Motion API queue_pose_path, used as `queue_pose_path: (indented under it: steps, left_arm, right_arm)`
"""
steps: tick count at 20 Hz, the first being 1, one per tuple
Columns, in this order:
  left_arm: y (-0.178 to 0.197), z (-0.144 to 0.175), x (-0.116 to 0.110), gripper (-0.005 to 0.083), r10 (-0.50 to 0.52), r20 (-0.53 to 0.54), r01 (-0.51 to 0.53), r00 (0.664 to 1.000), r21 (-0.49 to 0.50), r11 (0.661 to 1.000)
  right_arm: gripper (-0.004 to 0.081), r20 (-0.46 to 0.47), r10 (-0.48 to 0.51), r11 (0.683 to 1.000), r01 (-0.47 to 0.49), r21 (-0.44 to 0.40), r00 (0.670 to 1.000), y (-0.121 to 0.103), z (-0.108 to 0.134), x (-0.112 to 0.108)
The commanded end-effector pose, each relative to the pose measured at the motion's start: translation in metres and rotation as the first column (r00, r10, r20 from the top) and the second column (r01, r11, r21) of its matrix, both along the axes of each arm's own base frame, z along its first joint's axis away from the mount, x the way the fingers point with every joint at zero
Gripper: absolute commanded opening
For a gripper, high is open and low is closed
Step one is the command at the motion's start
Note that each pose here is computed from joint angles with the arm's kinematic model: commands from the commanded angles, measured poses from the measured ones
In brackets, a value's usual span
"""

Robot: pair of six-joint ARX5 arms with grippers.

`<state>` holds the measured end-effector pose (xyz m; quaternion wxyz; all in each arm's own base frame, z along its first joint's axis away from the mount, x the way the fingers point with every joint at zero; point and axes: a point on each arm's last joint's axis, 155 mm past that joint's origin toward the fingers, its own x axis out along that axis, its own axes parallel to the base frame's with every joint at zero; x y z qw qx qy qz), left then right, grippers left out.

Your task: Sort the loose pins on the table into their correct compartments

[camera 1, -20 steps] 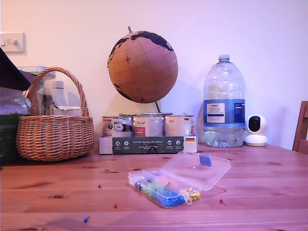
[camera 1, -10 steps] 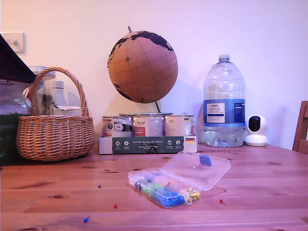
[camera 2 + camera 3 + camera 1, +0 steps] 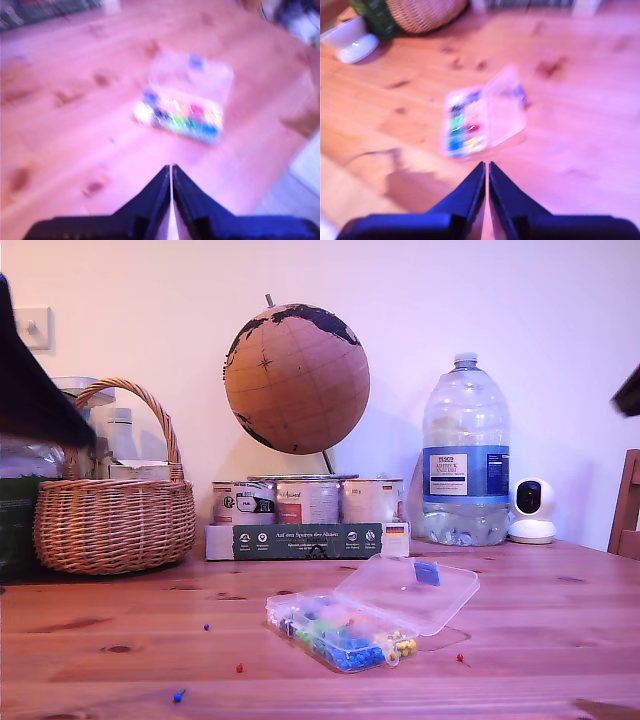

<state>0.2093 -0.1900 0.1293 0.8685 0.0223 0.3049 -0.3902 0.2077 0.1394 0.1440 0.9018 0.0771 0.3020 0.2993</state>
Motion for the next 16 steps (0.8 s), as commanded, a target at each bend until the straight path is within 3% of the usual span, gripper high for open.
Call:
queue_pose_path:
  steps: [1, 5, 11, 13, 16]
  left_arm:
    - [-0.009, -0.003, -0.006, -0.0024, -0.062, -0.025, 0.062, 0.998, 0.0, 0.998]
    - [-0.016, -0.02, -0.013, -0.0024, -0.105, -0.111, 0.106, 0.988, 0.003, 0.994]
    - [-0.017, -0.021, -0.011, -0.0024, -0.105, -0.111, 0.106, 0.988, 0.002, 0.994]
    - [-0.017, -0.02, -0.011, -0.0024, -0.105, -0.107, 0.106, 0.989, 0.001, 0.994]
    - [-0.017, -0.02, -0.01, -0.0024, -0.105, -0.104, 0.105, 0.989, -0.001, 0.994]
  right_arm:
    - [-0.0012, -0.044, 0.005, 1.0, -0.004, 0.002, 0.999, 0.003, -0.01, 0.0]
    - [-0.0012, -0.206, -0.006, 0.999, -0.005, -0.054, 0.978, 0.004, -0.039, 0.003]
    - [-0.0012, -0.482, -0.052, 0.988, -0.026, -0.154, 0.875, 0.005, -0.05, 0.007]
    - [-0.0012, -0.557, 0.006, 0.992, -0.075, -0.102, 0.831, 0.019, -0.048, 0.001]
    - [-0.0012, -0.569, 0.056, 0.995, -0.09, -0.033, 0.82, 0.035, -0.044, 0.005]
